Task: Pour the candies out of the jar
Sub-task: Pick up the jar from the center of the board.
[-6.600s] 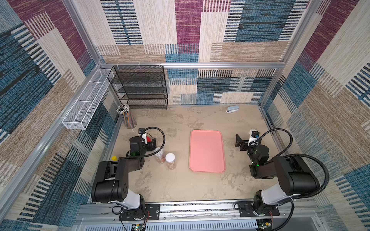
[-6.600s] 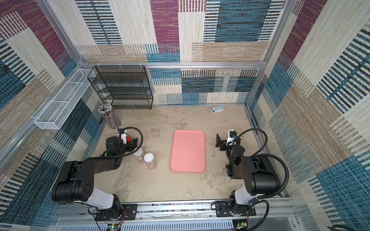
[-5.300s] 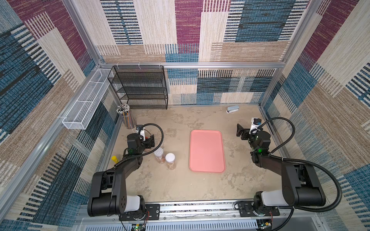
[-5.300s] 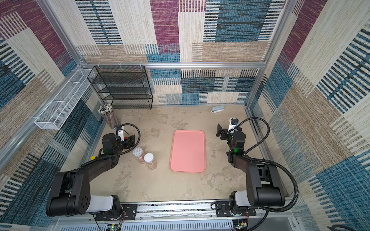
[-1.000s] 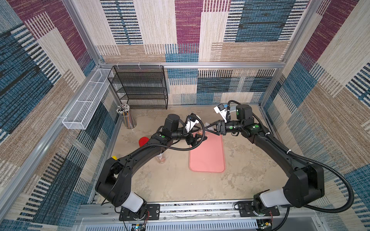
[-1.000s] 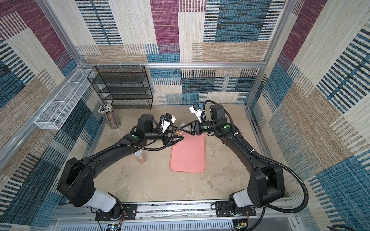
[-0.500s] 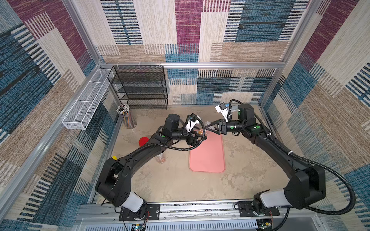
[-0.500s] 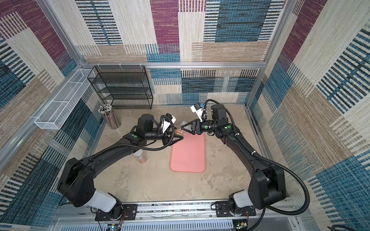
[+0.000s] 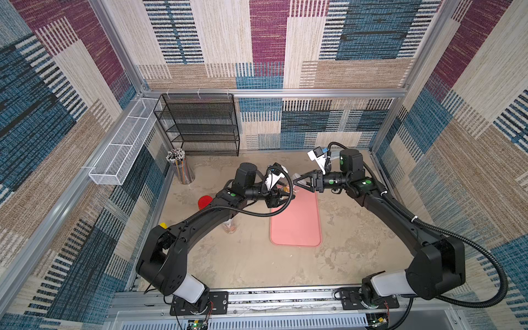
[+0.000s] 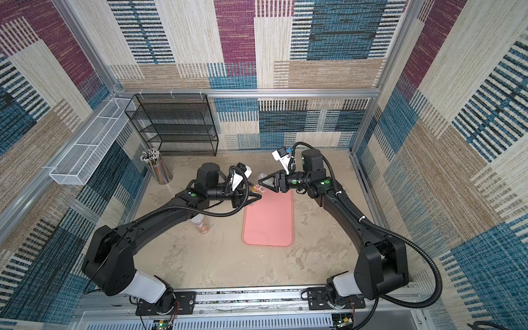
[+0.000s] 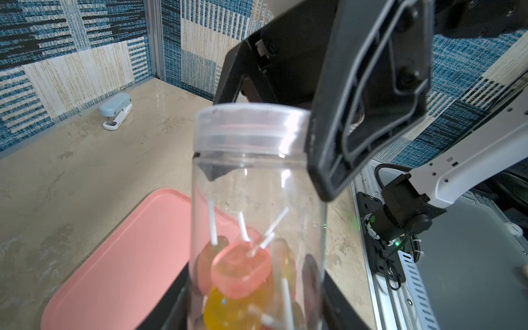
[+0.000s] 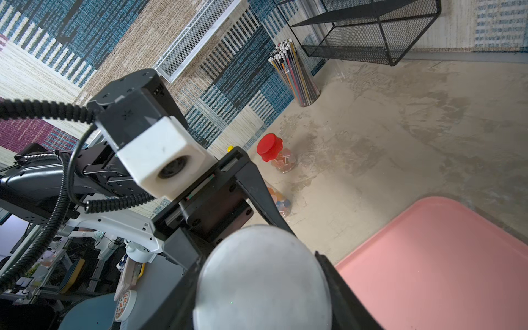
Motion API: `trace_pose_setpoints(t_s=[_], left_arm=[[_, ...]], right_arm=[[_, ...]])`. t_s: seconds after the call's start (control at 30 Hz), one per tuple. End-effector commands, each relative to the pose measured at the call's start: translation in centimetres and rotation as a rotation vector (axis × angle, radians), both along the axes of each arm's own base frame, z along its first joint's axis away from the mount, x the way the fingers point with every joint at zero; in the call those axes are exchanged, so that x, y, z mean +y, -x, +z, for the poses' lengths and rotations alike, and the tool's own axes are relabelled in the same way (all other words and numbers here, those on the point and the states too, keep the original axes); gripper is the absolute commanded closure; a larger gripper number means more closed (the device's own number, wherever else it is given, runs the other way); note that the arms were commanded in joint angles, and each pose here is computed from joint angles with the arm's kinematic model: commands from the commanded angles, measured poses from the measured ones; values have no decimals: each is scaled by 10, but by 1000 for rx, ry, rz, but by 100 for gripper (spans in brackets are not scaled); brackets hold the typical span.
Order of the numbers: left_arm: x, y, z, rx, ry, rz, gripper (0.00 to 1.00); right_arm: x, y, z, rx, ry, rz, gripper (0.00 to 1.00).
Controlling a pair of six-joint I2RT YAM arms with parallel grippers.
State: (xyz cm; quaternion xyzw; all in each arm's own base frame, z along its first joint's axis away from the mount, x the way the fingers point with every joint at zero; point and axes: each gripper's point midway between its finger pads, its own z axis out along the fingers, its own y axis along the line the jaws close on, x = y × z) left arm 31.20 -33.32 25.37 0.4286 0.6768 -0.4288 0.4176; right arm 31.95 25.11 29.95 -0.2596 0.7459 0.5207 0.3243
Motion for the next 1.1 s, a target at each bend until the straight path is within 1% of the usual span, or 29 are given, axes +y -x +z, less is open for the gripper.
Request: trace_pose_setpoints(t_s=[0.0, 0.13, 0.2, 0.27, 0.37, 0.43, 0.47, 0.6, 0.67, 0.77, 0.8, 0.87, 1.0, 1.07], left_arm=[[5, -13, 6, -23, -3, 74, 59], [4, -15, 5, -10, -6, 79, 66], [3, -17, 3, 6, -14, 84, 68], [2, -18, 1, 23, -19, 76, 72], [-1, -17, 1, 38, -18, 63, 86], [-1, -18, 0, 44, -18, 62, 90], [-1, -19, 0, 43, -17, 65, 100], [0, -20, 2, 34, -19, 76, 100], [1, -21, 1, 28, -22, 87, 100], [3, -22, 3, 13, -20, 103, 100], [4, -23, 3, 12, -22, 110, 100], [5, -23, 5, 6, -20, 117, 100], [6, -24, 7, 3, -9, 129, 100], [7, -25, 7, 1, -12, 143, 100]], right_arm=[[2, 6, 7, -28, -18, 29, 56], [2, 6, 10, -31, -23, 32, 55], [2, 6, 10, -29, -27, 34, 53], [3, 6, 10, -25, -31, 36, 51], [4, 6, 12, -23, -41, 44, 51], [4, 6, 12, -24, -42, 44, 51], [4, 6, 13, -28, -43, 45, 51], [3, 6, 13, -30, -41, 41, 50], [3, 6, 13, -30, -40, 38, 47], [3, 3, 13, -29, -37, 20, 34], [3, 2, 14, -30, -39, 13, 28], [2, -1, 17, -35, -43, 0, 20], [1, -8, 23, -43, -44, -34, 12], [0, -12, 27, -45, -42, -63, 10]])
